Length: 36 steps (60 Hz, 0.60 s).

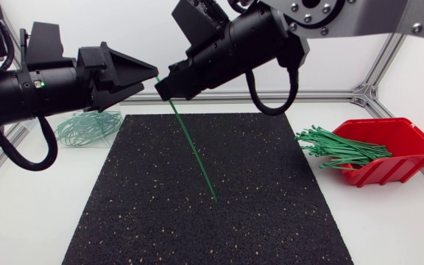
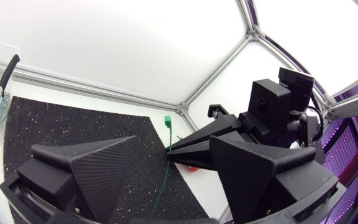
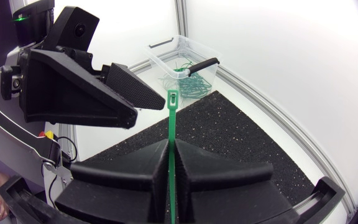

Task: Take a green cable tie from the red box, thread the tail through the head to close it, then place it in the transparent bin on the left.

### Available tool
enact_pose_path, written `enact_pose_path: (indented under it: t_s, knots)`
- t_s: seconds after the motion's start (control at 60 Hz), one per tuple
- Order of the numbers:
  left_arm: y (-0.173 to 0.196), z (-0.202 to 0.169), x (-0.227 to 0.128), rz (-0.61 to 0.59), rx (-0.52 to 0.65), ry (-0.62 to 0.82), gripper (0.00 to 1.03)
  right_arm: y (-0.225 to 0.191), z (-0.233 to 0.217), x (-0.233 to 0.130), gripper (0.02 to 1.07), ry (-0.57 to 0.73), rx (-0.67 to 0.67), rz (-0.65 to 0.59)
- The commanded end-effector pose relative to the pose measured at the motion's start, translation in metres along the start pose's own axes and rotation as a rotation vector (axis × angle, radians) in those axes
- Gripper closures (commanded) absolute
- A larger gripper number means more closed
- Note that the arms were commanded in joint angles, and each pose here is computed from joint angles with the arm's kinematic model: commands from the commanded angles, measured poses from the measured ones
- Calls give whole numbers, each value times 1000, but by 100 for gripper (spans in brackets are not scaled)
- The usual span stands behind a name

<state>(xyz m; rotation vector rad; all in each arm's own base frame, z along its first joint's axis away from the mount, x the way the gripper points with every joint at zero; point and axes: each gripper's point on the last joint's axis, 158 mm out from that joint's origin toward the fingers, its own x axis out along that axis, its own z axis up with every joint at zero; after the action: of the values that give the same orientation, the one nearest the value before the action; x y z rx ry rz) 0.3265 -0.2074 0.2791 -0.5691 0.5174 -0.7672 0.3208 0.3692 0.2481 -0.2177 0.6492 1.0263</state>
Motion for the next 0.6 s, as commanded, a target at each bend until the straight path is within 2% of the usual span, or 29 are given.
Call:
enact_pose_path:
  t_s: [0.0, 0.15, 0.283, 0.4, 0.417, 0.483, 0.583]
  knots:
    - [-4, 4, 5, -9, -18, -6, 31, 3, -13, 12, 101, 31, 26, 13]
    - [-5, -1, 8, -9, -22, -4, 38, 2, -12, 12, 101, 26, 29, 15]
    - [-4, -4, 10, 1, -27, -9, 48, 4, -13, 13, 101, 25, 31, 20]
    - [-2, -6, 11, 3, -29, -9, 50, 2, -12, 13, 101, 22, 33, 18]
    - [0, -5, 11, 10, -30, -15, 55, 2, -12, 13, 101, 22, 33, 18]
    - [2, -4, 10, 19, -31, -23, 62, 3, -12, 13, 101, 22, 34, 21]
    - [3, -7, 10, 20, -33, -19, 63, 3, -11, 12, 101, 17, 34, 20]
